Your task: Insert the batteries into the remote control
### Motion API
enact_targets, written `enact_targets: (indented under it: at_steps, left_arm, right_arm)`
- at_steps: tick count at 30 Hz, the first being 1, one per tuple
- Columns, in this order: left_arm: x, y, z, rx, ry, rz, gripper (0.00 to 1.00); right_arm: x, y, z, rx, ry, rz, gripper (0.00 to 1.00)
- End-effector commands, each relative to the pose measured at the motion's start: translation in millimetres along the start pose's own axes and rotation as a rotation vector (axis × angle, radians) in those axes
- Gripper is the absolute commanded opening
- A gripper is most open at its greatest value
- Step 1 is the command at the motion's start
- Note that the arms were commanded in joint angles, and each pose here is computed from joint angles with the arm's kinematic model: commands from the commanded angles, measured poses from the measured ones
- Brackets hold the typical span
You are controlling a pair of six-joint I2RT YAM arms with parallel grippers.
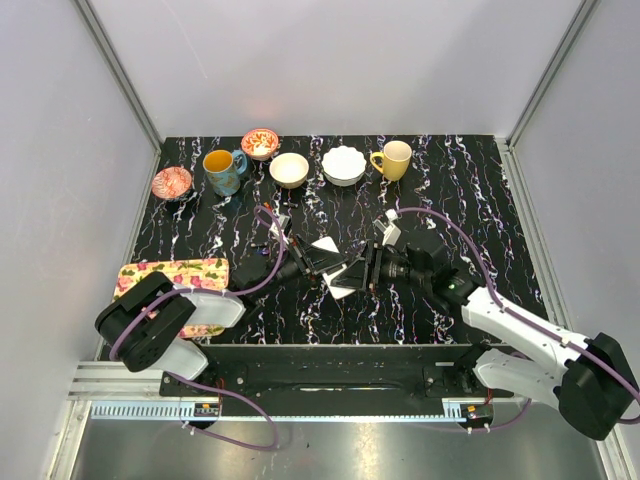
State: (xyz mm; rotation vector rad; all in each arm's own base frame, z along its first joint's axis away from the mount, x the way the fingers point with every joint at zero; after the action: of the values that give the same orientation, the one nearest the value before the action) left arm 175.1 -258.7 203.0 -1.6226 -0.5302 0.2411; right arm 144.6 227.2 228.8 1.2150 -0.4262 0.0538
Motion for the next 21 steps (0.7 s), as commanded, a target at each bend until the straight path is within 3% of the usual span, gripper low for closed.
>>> enact_targets:
  at_steps: [1,6,15,21]
  left_arm:
    - [0.4,-55.5,6.2,-0.309,-0.014,-0.106,0.0]
    - [0.4,-55.8,6.6,-0.312,-0.016,-0.106,0.0]
    - [0.0,-57.6,5.9,-0.319,-0.015,-0.109,0.0]
    - [-0.2,-58.0,5.5,-0.321,-0.015,-0.107,0.0]
  right_arm:
    - [5.0,11.3,3.6,0.09,-0.014,0.008,0.51]
    - [2.2,7.5,5.6,0.087,-0.012,-0.003,0.48]
    - [0.4,4.1,1.7,0.106,0.013,-0.022,0.34]
    - [0.2,3.2,0.7,0.11,0.015,-0.024,0.33]
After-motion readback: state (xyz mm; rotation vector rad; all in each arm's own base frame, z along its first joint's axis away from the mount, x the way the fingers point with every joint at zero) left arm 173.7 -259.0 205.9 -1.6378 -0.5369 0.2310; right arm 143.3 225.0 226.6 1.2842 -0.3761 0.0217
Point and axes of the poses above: each gripper's point midway between its finger pads, its own z axis back along the fingers, its own y axis along the line the jaws close on, x = y × z, the point moved 8 cm from there along z, back along the fingers, and after that the axes turned 3 degrees about -z, right-handed, at the moved point
